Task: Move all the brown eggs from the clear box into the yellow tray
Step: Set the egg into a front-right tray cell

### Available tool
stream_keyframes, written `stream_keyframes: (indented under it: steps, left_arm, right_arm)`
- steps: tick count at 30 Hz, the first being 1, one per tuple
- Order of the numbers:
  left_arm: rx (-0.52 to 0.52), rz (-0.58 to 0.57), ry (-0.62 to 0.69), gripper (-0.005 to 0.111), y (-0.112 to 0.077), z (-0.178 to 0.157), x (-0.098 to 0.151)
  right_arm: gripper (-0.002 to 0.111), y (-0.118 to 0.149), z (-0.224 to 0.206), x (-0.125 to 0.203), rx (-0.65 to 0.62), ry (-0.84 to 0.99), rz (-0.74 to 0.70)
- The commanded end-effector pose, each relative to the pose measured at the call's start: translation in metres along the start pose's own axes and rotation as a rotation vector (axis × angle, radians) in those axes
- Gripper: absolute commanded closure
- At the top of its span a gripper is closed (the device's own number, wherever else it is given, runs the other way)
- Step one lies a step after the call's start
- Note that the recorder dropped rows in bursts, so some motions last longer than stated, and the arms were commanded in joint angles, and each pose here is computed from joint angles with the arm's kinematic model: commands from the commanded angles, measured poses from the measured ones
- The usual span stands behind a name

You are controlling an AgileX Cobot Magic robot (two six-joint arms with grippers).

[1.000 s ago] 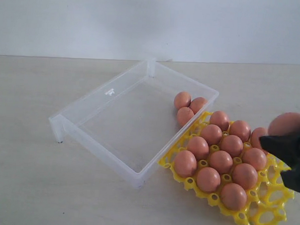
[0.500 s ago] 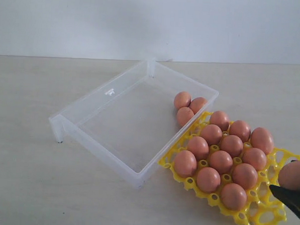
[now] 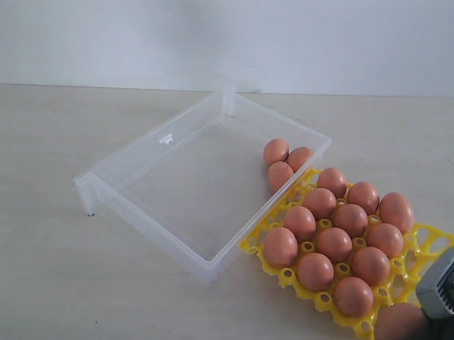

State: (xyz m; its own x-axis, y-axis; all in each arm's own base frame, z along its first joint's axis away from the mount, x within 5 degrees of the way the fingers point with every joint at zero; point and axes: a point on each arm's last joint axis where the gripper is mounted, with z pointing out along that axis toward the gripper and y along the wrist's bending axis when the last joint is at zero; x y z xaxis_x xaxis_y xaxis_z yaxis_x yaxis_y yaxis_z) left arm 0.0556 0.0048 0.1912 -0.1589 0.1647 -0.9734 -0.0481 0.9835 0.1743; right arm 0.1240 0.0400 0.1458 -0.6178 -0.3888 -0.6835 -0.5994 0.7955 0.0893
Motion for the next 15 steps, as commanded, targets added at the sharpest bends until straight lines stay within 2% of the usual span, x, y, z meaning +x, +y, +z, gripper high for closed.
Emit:
stream_keyframes:
  steps: [1,5,11,15]
  left_arm:
    - [0.007,-0.007,-0.013,0.103,0.0,0.0,-0.002]
    - [0.007,-0.007,-0.013,0.103,0.0,0.0,-0.002]
    - [0.007,-0.007,-0.013,0.103,0.0,0.0,-0.002]
    - [0.007,-0.007,-0.013,0.103,0.0,0.0,-0.002]
  right_arm:
    - [0.109,-0.002,0.002,0.003,0.025,0.024,0.002]
    - [0.109,-0.012,0.001,0.006,0.138,0.057,0.003]
    - [0.109,-0.01,0.001,0.005,0.107,0.048,0.001]
    - [0.104,-0.014,0.001,0.006,0.158,0.065,-0.021]
